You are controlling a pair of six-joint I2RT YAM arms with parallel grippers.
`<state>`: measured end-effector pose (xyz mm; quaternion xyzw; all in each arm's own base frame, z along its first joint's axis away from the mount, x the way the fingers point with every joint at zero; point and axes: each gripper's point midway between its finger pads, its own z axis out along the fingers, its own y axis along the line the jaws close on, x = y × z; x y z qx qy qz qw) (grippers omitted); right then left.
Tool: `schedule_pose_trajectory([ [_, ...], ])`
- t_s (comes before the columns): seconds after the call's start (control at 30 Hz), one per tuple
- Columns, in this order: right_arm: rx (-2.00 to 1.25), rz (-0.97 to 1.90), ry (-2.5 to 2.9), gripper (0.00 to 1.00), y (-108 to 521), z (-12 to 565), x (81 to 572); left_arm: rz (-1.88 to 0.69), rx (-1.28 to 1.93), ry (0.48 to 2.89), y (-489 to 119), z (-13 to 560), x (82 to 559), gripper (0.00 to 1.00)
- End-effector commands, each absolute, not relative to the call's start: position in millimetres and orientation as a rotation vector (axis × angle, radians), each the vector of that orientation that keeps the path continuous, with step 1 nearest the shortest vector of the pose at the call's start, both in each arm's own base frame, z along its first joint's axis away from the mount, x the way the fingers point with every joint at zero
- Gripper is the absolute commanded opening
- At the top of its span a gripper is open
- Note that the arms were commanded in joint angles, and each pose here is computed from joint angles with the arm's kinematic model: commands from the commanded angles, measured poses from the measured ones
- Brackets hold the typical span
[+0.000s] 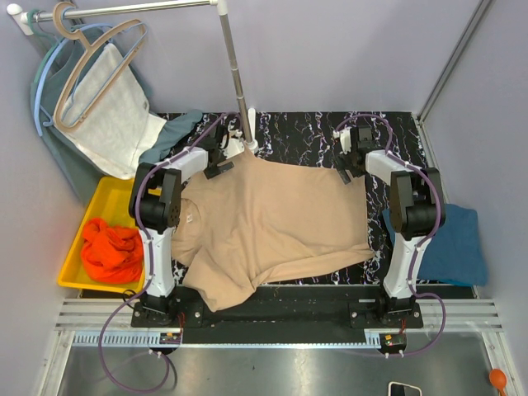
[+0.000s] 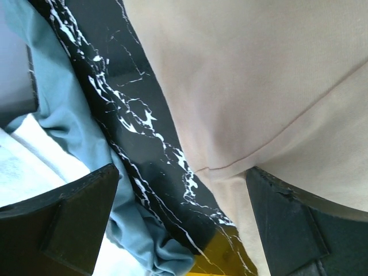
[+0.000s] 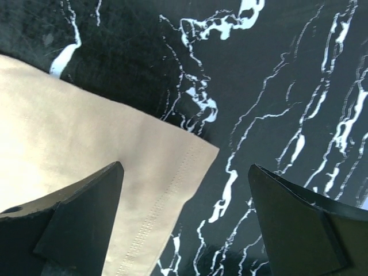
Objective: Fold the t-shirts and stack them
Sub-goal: Flatten the tshirt out
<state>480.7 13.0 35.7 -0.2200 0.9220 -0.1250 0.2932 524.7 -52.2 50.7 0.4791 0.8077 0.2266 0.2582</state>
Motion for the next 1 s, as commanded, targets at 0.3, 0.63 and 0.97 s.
schedule_pose_trajectory([
  [0.3,-0.577,-0.556,2.324,0.98,-9,70,523,0.739,1.319,2.193,-32,54,501,0.99],
  [0.63,-0.576,-0.576,2.321,0.98,-12,65,527,0.763,1.343,2.244,-19,41,469,0.99],
  [0.97,-0.569,-0.463,2.311,0.98,6,69,525,0.761,1.28,2.233,-22,56,478,0.99],
])
